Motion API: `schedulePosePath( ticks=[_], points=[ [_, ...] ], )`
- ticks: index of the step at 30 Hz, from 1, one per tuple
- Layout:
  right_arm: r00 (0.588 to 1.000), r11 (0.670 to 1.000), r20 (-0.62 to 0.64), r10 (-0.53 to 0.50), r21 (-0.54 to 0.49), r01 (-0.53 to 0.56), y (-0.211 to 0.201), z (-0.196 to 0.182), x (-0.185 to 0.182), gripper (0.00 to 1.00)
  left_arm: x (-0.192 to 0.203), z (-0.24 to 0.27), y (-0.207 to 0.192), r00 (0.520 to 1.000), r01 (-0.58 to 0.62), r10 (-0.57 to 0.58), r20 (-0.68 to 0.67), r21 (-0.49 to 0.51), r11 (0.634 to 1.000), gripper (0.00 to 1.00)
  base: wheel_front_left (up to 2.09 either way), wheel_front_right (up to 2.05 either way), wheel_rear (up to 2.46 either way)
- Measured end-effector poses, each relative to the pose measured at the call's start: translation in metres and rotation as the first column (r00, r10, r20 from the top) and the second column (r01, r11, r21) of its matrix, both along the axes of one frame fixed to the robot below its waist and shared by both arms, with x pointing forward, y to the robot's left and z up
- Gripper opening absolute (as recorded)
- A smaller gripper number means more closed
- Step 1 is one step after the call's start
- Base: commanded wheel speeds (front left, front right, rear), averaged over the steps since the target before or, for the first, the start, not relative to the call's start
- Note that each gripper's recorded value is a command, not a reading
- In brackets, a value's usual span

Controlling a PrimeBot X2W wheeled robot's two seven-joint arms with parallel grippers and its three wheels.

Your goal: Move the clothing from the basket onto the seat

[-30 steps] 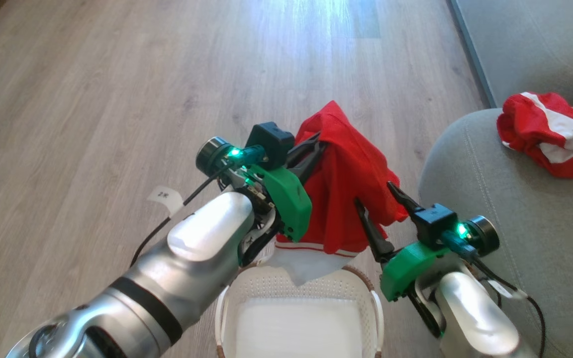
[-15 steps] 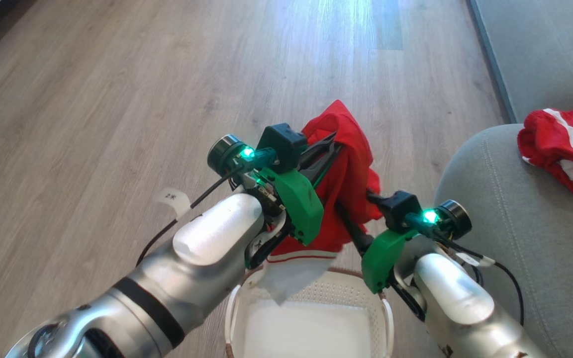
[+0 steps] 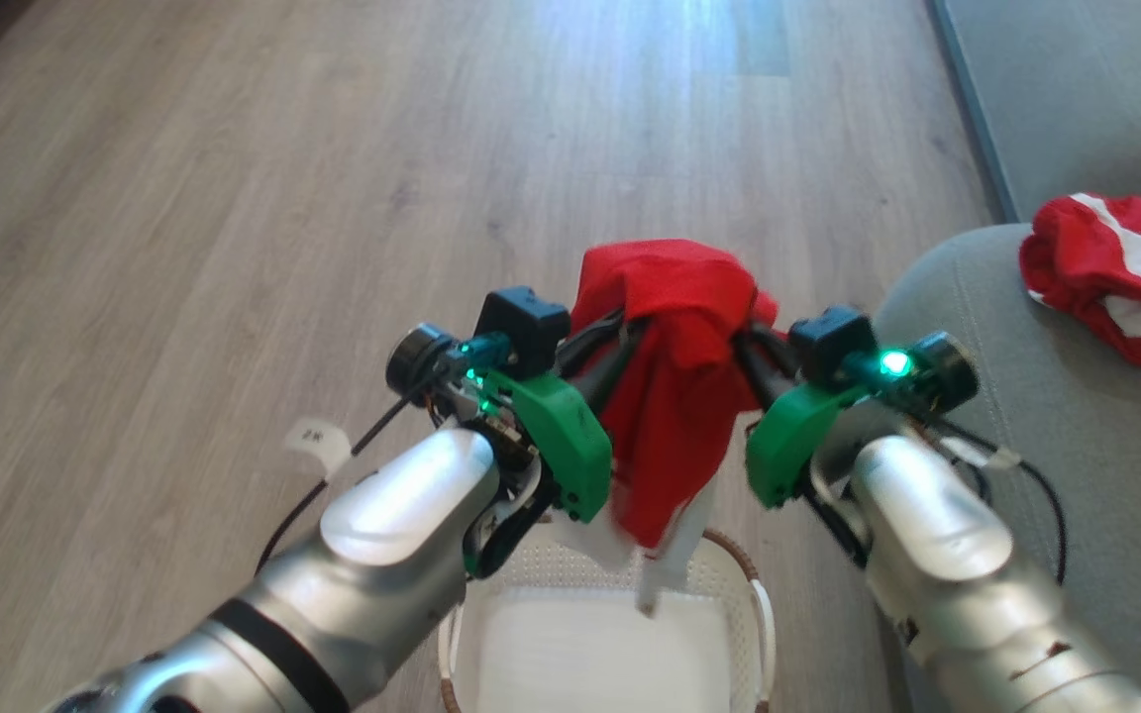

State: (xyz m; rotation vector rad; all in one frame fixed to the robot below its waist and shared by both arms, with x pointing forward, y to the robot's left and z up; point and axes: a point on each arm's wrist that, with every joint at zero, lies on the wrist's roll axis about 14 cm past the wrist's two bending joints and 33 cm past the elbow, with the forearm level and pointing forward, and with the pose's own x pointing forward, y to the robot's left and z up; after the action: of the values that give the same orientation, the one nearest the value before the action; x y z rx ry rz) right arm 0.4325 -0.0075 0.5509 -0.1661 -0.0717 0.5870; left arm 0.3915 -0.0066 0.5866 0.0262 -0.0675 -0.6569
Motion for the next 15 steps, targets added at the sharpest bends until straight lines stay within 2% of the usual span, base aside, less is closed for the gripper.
schedulePosePath(
  ticks=[8, 9, 15],
  points=[
    [0.981, 0.986, 0.101, -0.163, 0.035, 0.160, -0.062, 0.037, 0.023, 0.00, 0.000, -0.013, -0.020, 0.998, 0.038, -0.040, -0.039, -0.042, 0.998, 1.00, 0.00, 0.00, 0.00],
    [0.969, 0.977, 0.125, -0.211, 0.038, 0.208, -0.084, 0.045, 0.025, 0.00, -0.001, -0.017, -0.029, 0.997, 0.060, -0.062, -0.051, -0.044, 0.997, 1.00, 0.00, 0.00, 0.00],
    [0.920, 0.942, 0.204, -0.335, 0.052, 0.332, -0.143, 0.070, 0.024, 0.00, -0.012, -0.032, -0.063, 0.985, 0.148, -0.152, -0.082, -0.053, 0.988, 1.00, 0.00, 0.00, 0.00]
  ],
)
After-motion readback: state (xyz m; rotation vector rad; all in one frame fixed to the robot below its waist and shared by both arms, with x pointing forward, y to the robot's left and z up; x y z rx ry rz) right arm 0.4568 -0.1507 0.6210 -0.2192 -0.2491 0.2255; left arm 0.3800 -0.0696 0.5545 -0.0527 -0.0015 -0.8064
